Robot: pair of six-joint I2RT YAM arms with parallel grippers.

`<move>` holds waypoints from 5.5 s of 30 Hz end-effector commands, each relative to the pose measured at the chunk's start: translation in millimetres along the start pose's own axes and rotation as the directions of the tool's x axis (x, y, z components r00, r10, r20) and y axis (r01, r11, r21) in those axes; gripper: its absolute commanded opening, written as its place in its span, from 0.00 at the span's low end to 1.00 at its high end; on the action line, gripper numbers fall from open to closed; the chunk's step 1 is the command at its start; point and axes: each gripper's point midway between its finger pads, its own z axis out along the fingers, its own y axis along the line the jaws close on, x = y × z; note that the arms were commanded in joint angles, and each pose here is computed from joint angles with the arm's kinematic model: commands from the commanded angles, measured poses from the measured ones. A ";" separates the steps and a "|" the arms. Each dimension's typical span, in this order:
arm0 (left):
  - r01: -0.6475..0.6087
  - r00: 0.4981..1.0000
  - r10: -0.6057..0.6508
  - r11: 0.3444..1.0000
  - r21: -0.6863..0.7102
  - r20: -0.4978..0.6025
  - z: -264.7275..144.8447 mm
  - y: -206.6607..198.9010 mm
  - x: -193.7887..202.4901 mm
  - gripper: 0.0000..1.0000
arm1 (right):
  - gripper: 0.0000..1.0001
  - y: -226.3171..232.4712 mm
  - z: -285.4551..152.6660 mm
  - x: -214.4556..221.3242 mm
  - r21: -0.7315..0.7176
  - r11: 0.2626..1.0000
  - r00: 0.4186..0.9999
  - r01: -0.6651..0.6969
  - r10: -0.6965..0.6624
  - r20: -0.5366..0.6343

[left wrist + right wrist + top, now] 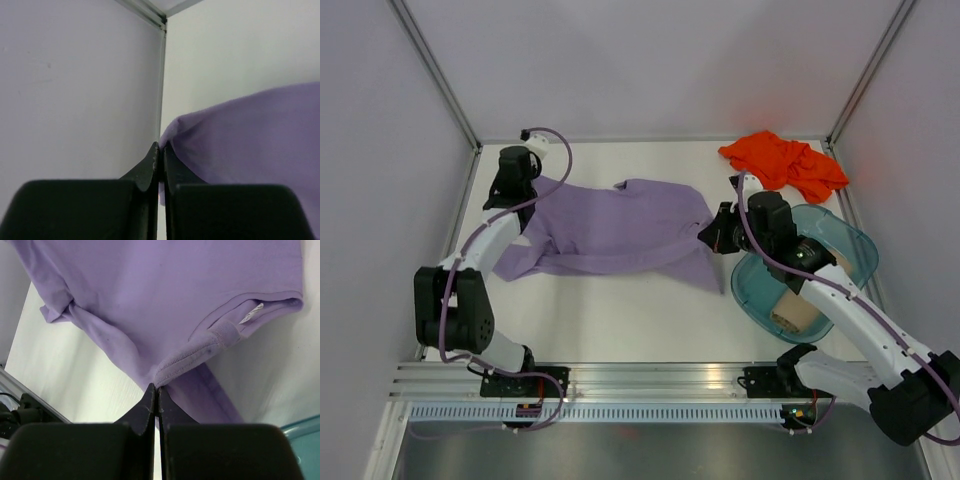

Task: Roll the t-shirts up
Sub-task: Flatten the tshirt

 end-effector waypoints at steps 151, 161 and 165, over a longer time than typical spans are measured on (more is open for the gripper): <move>-0.187 0.919 0.335 0.834 0.520 -0.207 -2.6 -129.3 130.9 0.37 | 0.00 -31.0 53.1 -103.9 0.137 0.990 0.981 0.044 -0.069 0.184; -0.143 0.940 0.292 0.805 0.576 -0.175 -17.8 -128.9 113.4 0.33 | 0.00 -31.0 52.8 -103.6 0.137 0.990 0.981 0.044 -0.069 0.184; -0.171 0.902 0.362 0.797 0.579 -0.233 -6.3 -135.4 134.8 0.33 | 0.00 -29.4 52.0 -103.9 0.129 0.991 0.981 0.042 -0.066 0.185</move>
